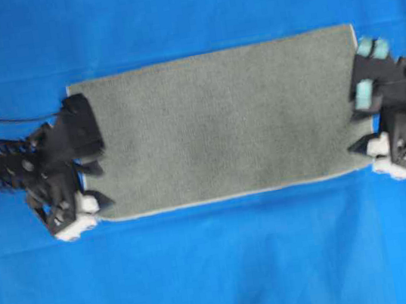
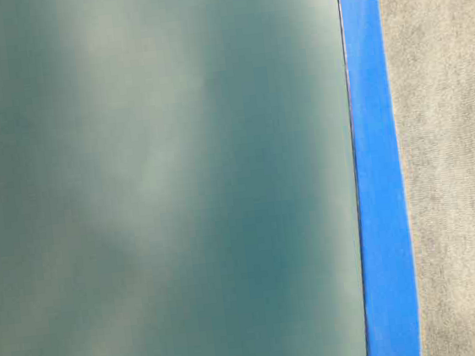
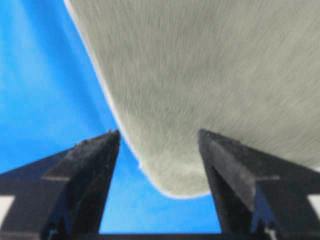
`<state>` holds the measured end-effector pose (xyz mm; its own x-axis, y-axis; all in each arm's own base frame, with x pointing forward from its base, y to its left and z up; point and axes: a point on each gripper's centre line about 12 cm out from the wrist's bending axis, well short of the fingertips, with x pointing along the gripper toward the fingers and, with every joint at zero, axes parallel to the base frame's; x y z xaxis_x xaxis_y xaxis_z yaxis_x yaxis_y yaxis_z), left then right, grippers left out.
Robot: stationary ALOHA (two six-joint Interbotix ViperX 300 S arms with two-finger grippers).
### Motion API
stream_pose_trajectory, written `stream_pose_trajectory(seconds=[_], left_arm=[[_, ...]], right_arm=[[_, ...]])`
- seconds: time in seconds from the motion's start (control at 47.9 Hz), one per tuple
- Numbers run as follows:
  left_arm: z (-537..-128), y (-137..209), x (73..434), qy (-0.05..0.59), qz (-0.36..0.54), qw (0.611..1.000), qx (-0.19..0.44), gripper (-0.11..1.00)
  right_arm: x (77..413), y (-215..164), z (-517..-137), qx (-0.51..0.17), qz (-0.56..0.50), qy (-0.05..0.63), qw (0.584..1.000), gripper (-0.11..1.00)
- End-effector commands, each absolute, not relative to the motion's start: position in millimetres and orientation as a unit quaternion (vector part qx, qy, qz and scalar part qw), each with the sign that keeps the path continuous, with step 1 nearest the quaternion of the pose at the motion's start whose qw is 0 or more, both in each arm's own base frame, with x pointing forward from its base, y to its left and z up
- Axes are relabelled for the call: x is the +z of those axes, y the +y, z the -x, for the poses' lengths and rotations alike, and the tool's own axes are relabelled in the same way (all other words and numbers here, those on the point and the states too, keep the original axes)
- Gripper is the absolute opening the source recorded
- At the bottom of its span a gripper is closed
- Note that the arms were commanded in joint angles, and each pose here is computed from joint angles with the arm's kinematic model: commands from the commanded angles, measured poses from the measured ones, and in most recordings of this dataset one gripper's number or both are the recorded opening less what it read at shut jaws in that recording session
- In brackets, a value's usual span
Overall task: Fold a large towel.
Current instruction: 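Release the towel corners and open both grippers, then grasp the far corners of the flat towel with both grippers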
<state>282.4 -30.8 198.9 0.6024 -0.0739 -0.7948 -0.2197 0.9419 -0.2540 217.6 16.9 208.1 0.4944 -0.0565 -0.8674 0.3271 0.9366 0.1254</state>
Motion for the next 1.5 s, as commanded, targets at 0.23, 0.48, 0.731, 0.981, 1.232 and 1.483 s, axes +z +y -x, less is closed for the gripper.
stream_pose_trajectory(seconds=[0.23, 0.48, 0.731, 0.981, 1.232, 1.483], left_arm=[[-272.0, 60.6, 196.6, 0.414, 0.128, 0.891, 0.134, 0.67], [-272.4, 109.2, 160.0, 0.452, 0.059, 0.877, 0.152, 0.68], [-276.5, 130.2, 123.0, 0.487, 0.017, 0.862, 0.140, 0.69], [-275.2, 146.7, 104.4, 0.498, 0.029, 0.852, 0.158, 0.74], [-270.6, 148.4, 102.5, 0.521, 0.040, 0.838, 0.156, 0.32], [-269.0, 158.2, 131.6, 0.523, 0.055, 0.833, 0.170, 0.02]], right_arm=[[199.5, -72.7, -207.1, -0.275, -0.067, 0.475, 0.833, 0.65], [144.6, -127.3, -210.4, -0.296, -0.050, 0.530, 0.793, 0.65], [114.5, -161.4, -210.9, -0.283, -0.044, 0.552, 0.783, 0.65], [103.7, -178.9, -215.2, -0.271, -0.035, 0.551, 0.788, 0.65], [99.7, -179.4, -216.1, -0.266, -0.033, 0.558, 0.785, 0.32], [126.8, -181.7, -210.7, -0.297, -0.037, 0.549, 0.780, 0.02]])
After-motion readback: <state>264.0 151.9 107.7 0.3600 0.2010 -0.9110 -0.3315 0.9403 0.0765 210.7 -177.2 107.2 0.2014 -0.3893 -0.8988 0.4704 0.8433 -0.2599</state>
